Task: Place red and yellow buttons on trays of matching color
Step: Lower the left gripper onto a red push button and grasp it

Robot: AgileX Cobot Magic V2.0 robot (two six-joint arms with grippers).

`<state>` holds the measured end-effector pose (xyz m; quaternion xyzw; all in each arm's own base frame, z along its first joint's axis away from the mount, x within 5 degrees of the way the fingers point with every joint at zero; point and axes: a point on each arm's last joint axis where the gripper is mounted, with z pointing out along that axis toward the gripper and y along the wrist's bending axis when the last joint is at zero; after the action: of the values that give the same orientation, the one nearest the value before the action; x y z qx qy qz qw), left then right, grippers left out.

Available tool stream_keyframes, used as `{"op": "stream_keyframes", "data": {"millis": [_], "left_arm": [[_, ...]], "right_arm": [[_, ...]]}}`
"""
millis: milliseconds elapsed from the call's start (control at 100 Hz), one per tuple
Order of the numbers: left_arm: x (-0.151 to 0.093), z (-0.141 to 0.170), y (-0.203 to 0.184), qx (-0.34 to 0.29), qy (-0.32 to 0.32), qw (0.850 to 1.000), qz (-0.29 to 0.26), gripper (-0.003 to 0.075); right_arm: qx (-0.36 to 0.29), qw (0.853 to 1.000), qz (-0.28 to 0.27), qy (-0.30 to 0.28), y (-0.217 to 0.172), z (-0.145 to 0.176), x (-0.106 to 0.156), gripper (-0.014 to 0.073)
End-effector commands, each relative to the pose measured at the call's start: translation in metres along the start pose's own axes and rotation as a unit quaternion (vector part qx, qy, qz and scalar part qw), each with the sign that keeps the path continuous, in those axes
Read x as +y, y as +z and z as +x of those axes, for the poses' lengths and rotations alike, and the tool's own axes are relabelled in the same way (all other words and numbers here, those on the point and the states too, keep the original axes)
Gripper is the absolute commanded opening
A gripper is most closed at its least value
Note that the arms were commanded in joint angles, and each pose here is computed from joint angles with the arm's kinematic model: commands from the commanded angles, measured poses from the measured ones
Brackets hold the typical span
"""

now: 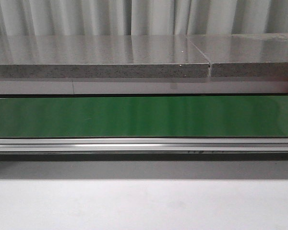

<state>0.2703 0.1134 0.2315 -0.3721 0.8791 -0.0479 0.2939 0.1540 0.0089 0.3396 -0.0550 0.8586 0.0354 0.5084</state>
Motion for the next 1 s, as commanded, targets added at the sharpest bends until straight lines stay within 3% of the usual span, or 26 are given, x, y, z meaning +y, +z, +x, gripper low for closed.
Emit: {"op": "stream_keyframes", "data": {"millis": [0,580,720,990], "left_arm": [[-0.005,-0.016,-0.004,-0.041,-0.002,0.999,0.012,0.0651],[0.002,-0.013,0.04,-0.003,-0.005,1.0,-0.011,0.0636],[0.002,-0.014,0.04,-0.008,-0.005,1.0,-0.01,0.0553],[0.002,-0.014,0.04,-0.008,-0.005,1.0,-0.01,0.0325]], "right_arm": [[-0.044,0.999,0.008,-0.009,-0.006,-0.014,-0.001,-0.0066],[-0.044,0.999,0.008,-0.009,-0.006,-0.014,-0.001,-0.0066],[-0.044,0.999,0.008,-0.009,-0.006,-0.014,-0.001,-0.0066],[-0.044,0.999,0.008,-0.009,-0.006,-0.014,-0.001,-0.0066]]}}
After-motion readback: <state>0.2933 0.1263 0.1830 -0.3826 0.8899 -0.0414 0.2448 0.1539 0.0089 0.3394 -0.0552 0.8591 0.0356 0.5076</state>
